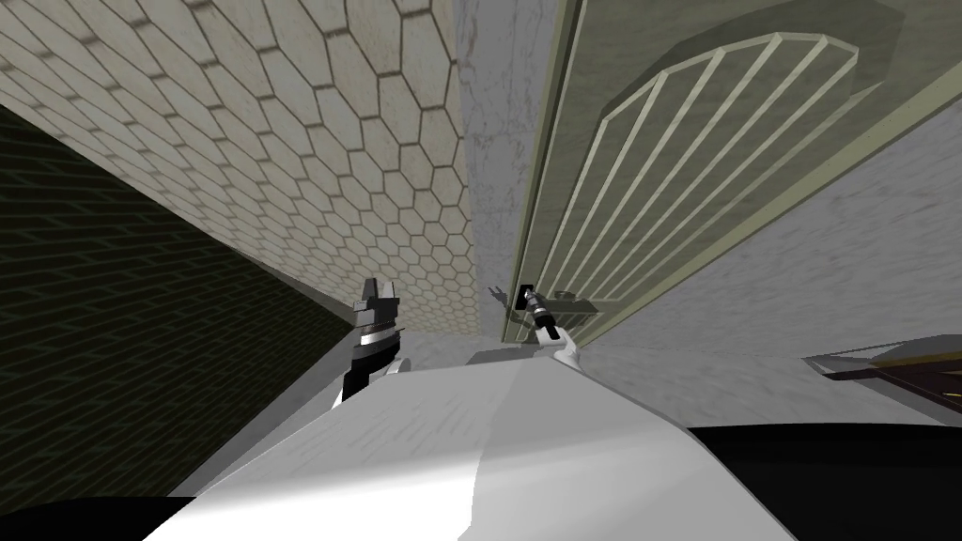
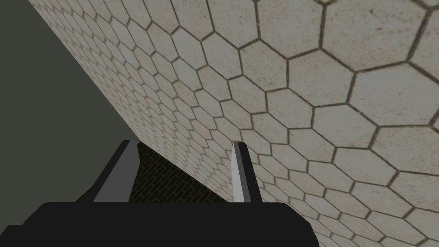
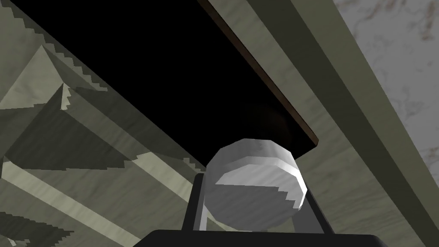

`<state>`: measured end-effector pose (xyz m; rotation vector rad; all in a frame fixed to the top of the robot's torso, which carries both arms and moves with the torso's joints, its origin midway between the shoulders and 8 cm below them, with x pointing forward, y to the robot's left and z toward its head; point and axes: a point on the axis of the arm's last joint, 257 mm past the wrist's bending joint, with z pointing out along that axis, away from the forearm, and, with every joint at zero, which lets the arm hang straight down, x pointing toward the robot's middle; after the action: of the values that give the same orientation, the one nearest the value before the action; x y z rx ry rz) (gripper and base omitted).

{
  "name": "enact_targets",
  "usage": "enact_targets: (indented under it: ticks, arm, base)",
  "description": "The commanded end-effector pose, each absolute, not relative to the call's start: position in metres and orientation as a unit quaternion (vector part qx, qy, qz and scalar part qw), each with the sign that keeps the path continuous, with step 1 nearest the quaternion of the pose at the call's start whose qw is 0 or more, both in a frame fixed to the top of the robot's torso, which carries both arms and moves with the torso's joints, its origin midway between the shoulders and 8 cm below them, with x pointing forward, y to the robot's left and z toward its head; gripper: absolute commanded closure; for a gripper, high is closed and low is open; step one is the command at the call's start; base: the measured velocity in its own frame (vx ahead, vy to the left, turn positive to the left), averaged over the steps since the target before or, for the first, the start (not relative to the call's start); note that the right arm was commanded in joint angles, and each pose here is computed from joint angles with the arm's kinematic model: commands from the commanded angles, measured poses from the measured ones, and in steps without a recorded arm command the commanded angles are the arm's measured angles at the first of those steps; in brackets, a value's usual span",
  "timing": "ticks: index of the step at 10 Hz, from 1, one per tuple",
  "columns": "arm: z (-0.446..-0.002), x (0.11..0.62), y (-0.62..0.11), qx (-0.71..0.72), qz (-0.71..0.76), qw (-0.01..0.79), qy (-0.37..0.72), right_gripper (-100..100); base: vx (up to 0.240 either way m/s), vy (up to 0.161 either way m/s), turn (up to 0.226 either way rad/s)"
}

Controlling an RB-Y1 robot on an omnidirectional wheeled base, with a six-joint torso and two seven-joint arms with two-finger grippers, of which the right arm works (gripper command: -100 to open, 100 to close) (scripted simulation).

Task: Pull the door open

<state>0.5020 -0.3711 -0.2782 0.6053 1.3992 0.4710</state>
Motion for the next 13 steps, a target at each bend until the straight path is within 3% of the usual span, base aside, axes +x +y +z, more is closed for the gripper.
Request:
enact_targets:
  ticks: [1,13]
  arm:
    - [-0.279,0.500,-0.363,0.294,0.243,0.689,0.617,100]
    - [-0.274,0.489,-0.380,0.411,0.364,0.641,0.537,100]
  base:
    - [-0.031,-0.012,0.054]
    - [-0.029,-0.013,0.051]
